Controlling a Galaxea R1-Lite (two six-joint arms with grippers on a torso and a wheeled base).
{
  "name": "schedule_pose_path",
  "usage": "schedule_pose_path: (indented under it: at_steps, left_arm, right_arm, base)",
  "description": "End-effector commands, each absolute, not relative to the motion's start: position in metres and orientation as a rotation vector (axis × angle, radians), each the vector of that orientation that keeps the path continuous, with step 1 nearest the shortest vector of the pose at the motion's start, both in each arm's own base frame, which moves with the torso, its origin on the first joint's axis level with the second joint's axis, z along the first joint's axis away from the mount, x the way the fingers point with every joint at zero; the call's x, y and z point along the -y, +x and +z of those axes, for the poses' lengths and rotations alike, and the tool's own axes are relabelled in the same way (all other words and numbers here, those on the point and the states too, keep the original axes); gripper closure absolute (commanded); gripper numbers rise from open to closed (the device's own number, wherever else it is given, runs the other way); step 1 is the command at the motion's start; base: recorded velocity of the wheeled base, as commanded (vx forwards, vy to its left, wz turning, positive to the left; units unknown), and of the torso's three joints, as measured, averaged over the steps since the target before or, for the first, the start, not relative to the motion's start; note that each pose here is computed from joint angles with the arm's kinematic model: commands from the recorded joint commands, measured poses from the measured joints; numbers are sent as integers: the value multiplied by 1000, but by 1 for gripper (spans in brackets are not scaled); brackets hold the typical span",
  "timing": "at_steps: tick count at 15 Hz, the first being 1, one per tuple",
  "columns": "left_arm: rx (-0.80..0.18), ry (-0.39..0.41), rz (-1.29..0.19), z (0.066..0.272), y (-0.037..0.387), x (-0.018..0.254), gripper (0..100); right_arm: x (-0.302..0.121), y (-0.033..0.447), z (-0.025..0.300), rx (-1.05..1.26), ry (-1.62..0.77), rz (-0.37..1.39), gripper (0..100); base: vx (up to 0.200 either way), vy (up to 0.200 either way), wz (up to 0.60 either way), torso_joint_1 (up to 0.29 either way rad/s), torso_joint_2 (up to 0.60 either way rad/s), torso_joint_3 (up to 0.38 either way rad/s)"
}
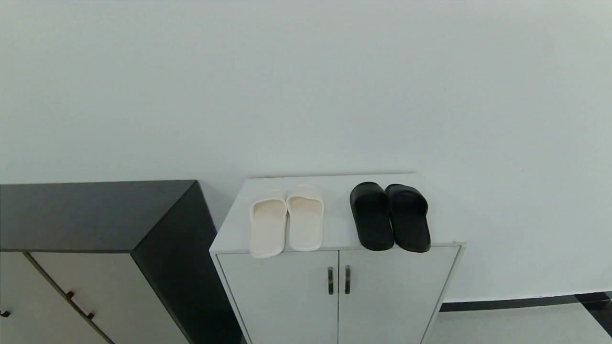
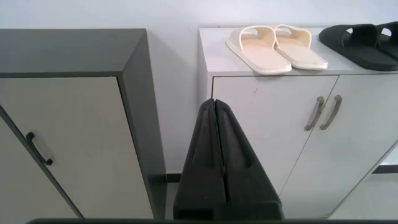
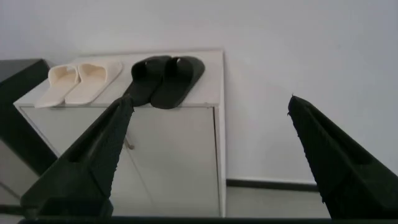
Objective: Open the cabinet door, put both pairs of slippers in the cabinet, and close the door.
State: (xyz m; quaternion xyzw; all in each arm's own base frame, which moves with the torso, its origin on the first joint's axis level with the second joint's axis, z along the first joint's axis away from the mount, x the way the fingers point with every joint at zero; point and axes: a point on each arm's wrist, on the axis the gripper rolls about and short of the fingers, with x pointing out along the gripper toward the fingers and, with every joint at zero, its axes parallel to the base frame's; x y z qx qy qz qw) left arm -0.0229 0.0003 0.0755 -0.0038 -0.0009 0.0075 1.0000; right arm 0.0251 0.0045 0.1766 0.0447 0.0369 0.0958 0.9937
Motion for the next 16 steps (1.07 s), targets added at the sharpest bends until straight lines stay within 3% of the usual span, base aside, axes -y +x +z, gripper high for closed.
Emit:
schedule_pose_path:
  at_steps: [1, 5, 11, 16]
  left_arm:
    - [2, -8, 17, 76, -23, 0, 100]
    - [2, -9, 17, 76, -23, 0, 100]
    - [2, -9, 17, 76, -23, 0, 100]
    - [2, -11, 17, 76, -23, 0, 100]
  right_arm:
    - [-20, 106, 167, -309, 141, 309, 0]
    - [-44, 166, 169, -323, 124, 350, 0]
    - [-104, 218, 172, -338, 70, 398, 0]
    - [-147, 269, 151, -334, 46, 367, 0]
  base:
    - [0, 0, 0, 0, 0, 0]
    - [0, 0, 0, 0, 0, 0]
    - [0, 0, 0, 0, 0, 0]
    - [0, 0, 0, 0, 0, 0]
